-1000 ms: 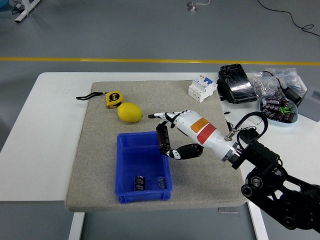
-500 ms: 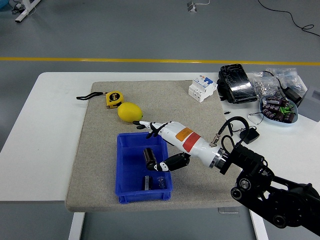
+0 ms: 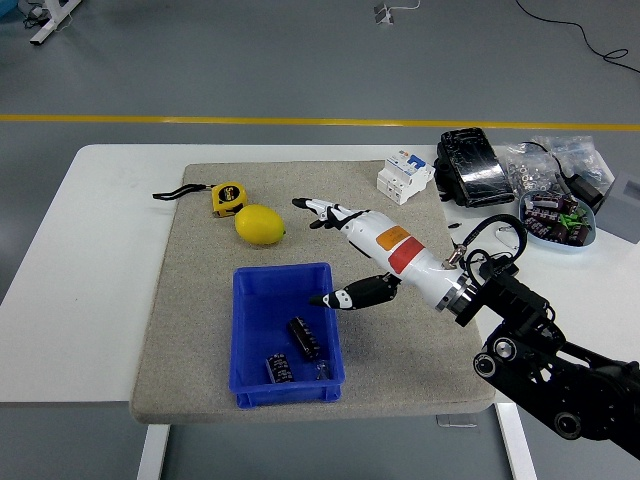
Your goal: Pick up the battery,place it into the box
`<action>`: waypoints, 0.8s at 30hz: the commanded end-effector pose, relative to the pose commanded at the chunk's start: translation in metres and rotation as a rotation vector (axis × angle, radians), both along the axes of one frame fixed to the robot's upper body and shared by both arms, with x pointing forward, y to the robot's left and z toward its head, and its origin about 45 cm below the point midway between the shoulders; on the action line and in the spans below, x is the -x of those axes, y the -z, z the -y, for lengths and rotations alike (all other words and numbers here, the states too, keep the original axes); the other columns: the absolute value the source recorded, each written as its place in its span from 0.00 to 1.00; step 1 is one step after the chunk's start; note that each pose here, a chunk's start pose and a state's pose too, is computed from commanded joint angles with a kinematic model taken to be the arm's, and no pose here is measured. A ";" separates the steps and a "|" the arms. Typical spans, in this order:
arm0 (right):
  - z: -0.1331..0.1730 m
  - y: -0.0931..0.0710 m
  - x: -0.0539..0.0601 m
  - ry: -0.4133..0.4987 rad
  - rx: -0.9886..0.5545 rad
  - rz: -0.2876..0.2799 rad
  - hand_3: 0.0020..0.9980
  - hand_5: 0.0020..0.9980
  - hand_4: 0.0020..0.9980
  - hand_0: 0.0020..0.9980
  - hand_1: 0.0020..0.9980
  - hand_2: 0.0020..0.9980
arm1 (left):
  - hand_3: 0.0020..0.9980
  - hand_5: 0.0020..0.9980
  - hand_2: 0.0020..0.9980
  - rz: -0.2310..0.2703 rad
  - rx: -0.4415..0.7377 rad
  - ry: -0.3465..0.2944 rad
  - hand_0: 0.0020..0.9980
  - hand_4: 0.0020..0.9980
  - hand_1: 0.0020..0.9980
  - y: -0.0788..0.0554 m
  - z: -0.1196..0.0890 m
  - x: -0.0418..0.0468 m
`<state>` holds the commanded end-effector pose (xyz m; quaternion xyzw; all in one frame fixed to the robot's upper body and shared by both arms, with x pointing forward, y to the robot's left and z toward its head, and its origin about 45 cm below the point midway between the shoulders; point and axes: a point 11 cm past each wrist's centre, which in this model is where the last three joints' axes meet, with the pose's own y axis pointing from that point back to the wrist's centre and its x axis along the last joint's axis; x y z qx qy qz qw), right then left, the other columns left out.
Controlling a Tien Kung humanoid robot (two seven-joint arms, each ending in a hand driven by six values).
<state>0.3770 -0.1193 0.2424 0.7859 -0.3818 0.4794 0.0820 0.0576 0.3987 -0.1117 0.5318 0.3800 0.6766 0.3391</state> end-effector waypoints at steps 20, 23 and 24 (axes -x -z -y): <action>0.131 -0.018 -0.016 0.279 -0.538 -0.328 0.94 0.44 1.00 0.68 0.71 0.84 | 0.59 0.58 0.66 0.022 0.001 -0.004 0.61 0.64 0.61 -0.001 0.001 -0.0091; 0.141 -0.008 -0.011 0.299 -0.662 -0.411 0.94 0.44 1.00 0.68 0.71 0.84 | 0.59 0.58 0.66 0.025 0.001 0.000 0.61 0.64 0.61 -0.001 0.001 -0.0113; 0.145 -0.003 -0.008 0.311 -0.710 -0.443 0.94 0.44 1.00 0.68 0.71 0.84 | 0.59 0.58 0.66 0.026 0.002 0.001 0.61 0.64 0.61 -0.001 0.001 -0.0121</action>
